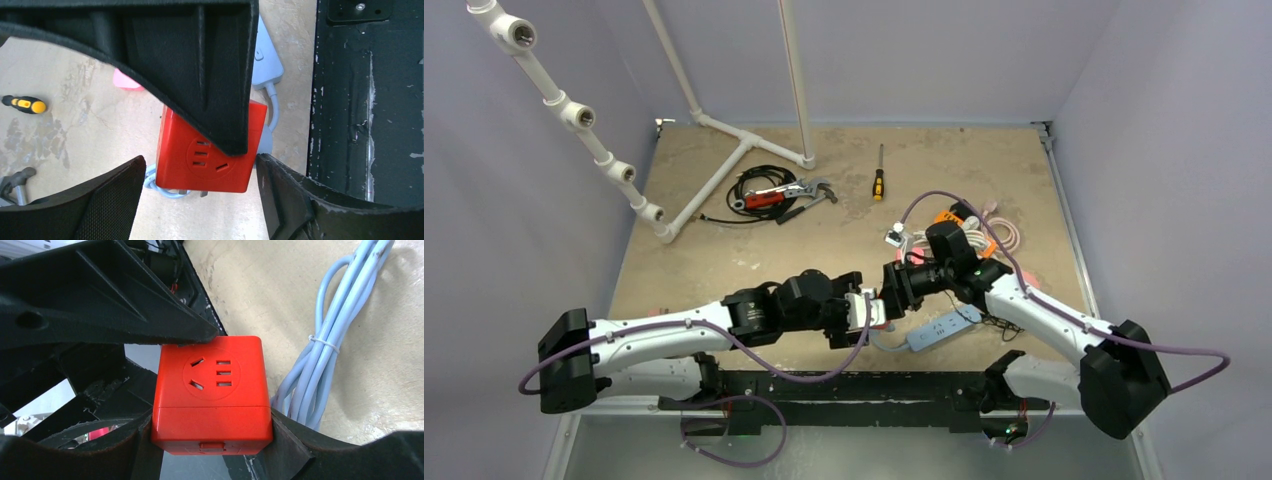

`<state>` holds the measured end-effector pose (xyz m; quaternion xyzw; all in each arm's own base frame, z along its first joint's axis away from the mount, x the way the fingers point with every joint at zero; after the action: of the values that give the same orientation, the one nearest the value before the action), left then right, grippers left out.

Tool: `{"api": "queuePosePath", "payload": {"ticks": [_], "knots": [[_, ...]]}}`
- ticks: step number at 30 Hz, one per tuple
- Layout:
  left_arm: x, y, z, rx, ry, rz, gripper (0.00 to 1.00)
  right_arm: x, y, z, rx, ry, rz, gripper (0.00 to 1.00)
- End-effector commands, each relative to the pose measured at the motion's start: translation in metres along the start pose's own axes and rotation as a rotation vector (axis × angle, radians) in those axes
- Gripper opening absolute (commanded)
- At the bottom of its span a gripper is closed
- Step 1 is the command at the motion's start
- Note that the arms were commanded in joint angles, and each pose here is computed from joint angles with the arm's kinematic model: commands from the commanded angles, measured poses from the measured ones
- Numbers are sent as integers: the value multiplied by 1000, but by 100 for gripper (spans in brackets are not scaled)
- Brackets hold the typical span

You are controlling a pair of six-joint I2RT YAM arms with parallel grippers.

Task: Pull the plug off the socket
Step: Remove the plug from the socket.

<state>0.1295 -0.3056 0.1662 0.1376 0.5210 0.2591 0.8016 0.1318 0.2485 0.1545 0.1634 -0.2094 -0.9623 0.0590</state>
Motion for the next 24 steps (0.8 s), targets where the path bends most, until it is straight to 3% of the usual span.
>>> {"api": "queuePosePath", "payload": {"ticks": [1, 7, 9, 12, 15, 24], "knots": [[-17, -1, 5, 0, -2, -28, 71, -3, -5, 26, -45, 58, 33, 2], [-16, -3, 2, 19, 3, -13, 40, -5, -5, 36, -70, 70, 42, 4], [-14, -5, 2, 15, 14, 3, 30, -9, -5, 40, -82, 83, 30, 9], [-9, -7, 5, -9, 51, 45, 18, -20, -6, 44, -78, 102, -21, 32], [0, -9, 10, -30, 102, 77, 12, -30, -11, 39, -82, 76, -90, 56], [35, -23, 25, 2, 299, 131, 7, -66, -16, 5, -4, 15, -319, 94]]}}
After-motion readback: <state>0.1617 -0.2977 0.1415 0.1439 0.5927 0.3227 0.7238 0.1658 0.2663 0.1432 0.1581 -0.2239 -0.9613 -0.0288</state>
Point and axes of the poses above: each gripper's point midway between its finger pads, its own y axis back along the fingers, its own z axis along the line the jaws close on, x = y × z, the point moved 2 cm from there along y, back along the fingers, and after that the axes turned 10 degrees about -y, right-handed, at the moved point
